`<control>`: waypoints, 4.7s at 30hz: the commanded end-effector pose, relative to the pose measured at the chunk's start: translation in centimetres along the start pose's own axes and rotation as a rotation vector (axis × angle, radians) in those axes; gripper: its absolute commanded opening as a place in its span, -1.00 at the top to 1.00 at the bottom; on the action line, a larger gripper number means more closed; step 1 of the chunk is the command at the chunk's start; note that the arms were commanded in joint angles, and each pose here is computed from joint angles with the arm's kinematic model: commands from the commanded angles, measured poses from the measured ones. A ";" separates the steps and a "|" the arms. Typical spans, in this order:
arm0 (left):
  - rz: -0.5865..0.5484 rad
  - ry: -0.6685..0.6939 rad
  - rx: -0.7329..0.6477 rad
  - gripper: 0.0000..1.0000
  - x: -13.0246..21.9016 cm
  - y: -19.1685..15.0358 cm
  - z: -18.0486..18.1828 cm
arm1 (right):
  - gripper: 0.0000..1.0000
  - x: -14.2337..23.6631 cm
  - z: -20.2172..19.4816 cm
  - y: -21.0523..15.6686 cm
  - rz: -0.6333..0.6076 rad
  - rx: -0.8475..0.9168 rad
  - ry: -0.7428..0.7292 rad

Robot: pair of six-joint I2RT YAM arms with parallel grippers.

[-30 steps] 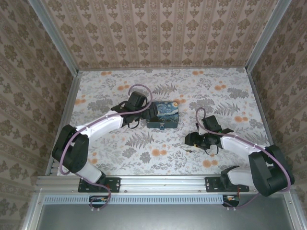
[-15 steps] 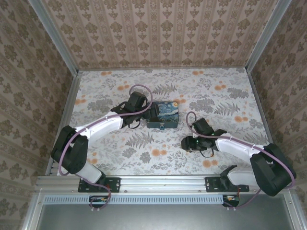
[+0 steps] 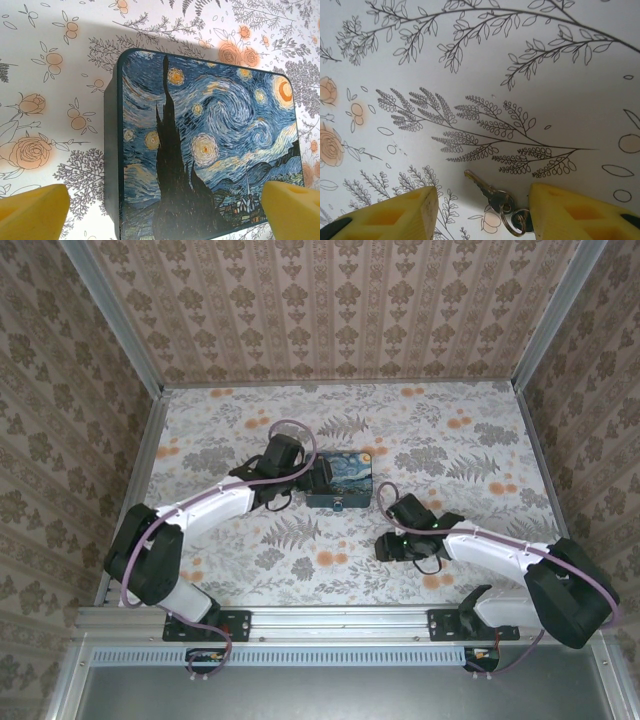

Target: Unlock the padlock with the key

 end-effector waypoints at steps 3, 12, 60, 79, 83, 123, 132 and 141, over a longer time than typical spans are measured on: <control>-0.022 -0.047 0.005 -1.00 1.2 0.5 -0.3 | -0.02 -0.8 0.2 -4.0 0.216 0.012 -0.063; -0.019 -0.051 0.018 -1.00 1.3 0.6 0.2 | 0.06 -1.7 0.6 -5.0 0.264 0.050 -0.115; 0.043 -0.066 0.057 -1.00 1.2 0.5 1.1 | 1.00 0.6 2.7 -2.3 0.048 -0.033 -0.001; 0.044 -0.060 0.045 -1.00 1.7 0.8 1.3 | 1.00 1.3 3.3 3.4 -0.106 -0.109 0.187; 0.054 -0.051 0.047 -1.00 1.5 0.8 1.3 | 0.75 1.2 4.6 5.0 -0.127 -0.102 0.247; 0.061 -0.043 0.047 -1.00 1.3 1.0 1.4 | 0.04 -1.7 7.2 1.7 0.020 0.062 0.115; 0.053 -0.047 0.047 -1.00 1.6 1.0 1.5 | 0.06 -3.0 7.2 1.8 0.038 0.054 0.110; 0.053 -0.054 0.045 -1.00 1.7 1.1 1.5 | 0.09 -3.4 8.8 4.0 0.022 0.064 0.148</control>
Point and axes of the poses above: each hand's point on the last joint's axis, 136 mm out from that joint toward the fingers, its own x axis back along the fingers, its own z axis along the line the jaws close on, y = z × x, the point moved 6 cm from there along x, back along the fingers, and after that the axes turned 14 degrees about x, right-handed, at the moved point
